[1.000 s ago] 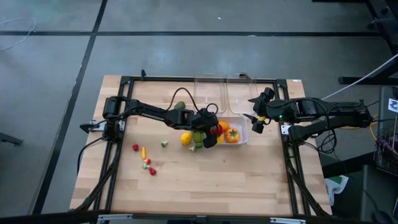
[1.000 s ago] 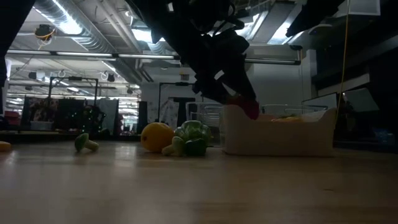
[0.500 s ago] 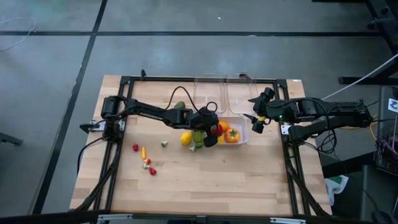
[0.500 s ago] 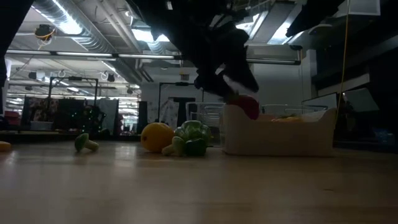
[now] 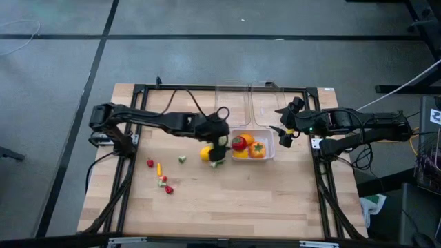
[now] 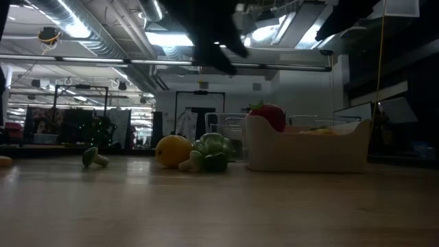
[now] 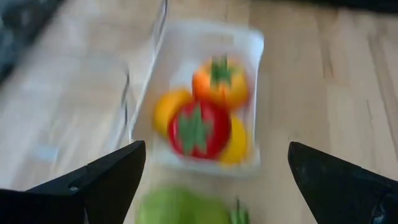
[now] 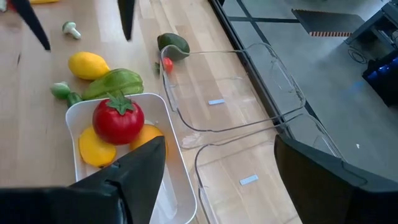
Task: Sort produce into baskets
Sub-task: Put the lemon into the white bin
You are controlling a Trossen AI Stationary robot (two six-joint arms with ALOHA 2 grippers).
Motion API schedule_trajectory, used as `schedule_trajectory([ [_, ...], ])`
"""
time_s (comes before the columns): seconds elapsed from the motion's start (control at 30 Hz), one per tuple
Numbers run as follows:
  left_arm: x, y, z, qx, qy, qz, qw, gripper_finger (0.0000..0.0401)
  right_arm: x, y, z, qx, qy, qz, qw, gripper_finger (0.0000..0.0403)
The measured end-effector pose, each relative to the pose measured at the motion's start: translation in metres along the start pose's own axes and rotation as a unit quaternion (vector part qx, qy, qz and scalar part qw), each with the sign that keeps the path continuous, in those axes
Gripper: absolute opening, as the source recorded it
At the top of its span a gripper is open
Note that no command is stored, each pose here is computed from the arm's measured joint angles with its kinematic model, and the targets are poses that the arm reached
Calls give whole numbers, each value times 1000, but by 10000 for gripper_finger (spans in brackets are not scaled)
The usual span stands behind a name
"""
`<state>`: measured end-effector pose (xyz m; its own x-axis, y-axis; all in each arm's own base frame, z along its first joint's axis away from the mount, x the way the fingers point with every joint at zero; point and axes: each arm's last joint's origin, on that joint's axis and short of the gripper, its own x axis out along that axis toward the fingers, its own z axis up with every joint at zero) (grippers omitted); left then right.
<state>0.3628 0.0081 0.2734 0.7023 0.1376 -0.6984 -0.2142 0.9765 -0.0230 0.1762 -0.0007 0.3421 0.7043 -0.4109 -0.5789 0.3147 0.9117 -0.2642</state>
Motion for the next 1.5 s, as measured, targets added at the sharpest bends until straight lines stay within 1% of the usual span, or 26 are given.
schedule_trajectory([
  [0.1, -12, 1, -11, -26, 58, 10, 998, 390, 0, 0, 0, 0, 0, 0, 1000, 298],
  [0.23, -18, 1, -28, -39, 144, 29, 988, 390, 0, 0, 0, 0, 0, 0, 1000, 298],
  [0.37, -17, -3, -41, -43, 208, 44, 976, 390, 0, 0, 0, 0, 0, 0, 1000, 298],
  [0.43, -13, -6, -45, -38, 224, 46, 973, 390, 0, 0, 0, 0, 0, 0, 1000, 298],
  [0.57, -2, -9, -49, -34, 234, 47, 970, 390, 0, 0, 0, 0, 0, 0, 1000, 298],
  [0.67, 12, -10, -55, -35, 253, 55, 965, 390, 0, 0, 0, 0, 0, 0, 1000, 298],
  [0.83, 36, -8, -74, -54, 280, 73, 956, 390, 0, 0, 0, 0, 0, 0, 1000, 298],
  [0.97, 49, -3, -86, -77, 273, 80, 956, 390, 0, 0, 0, 0, 0, 0, 1000, 298],
  [1.13, 57, 5, -97, -101, 262, 86, 956, 390, 0, 0, 0, 0, 0, 0, 1000, 298],
  [1.3, 61, 10, -105, -103, 251, 102, 957, 390, 0, 0, 0, 0, 0, 0, 1000, 298],
  [1.5, 64, 11, -108, -103, 242, 104, 959, 390, 0, 0, 0, 0, 0, 0, 1000, 298],
])
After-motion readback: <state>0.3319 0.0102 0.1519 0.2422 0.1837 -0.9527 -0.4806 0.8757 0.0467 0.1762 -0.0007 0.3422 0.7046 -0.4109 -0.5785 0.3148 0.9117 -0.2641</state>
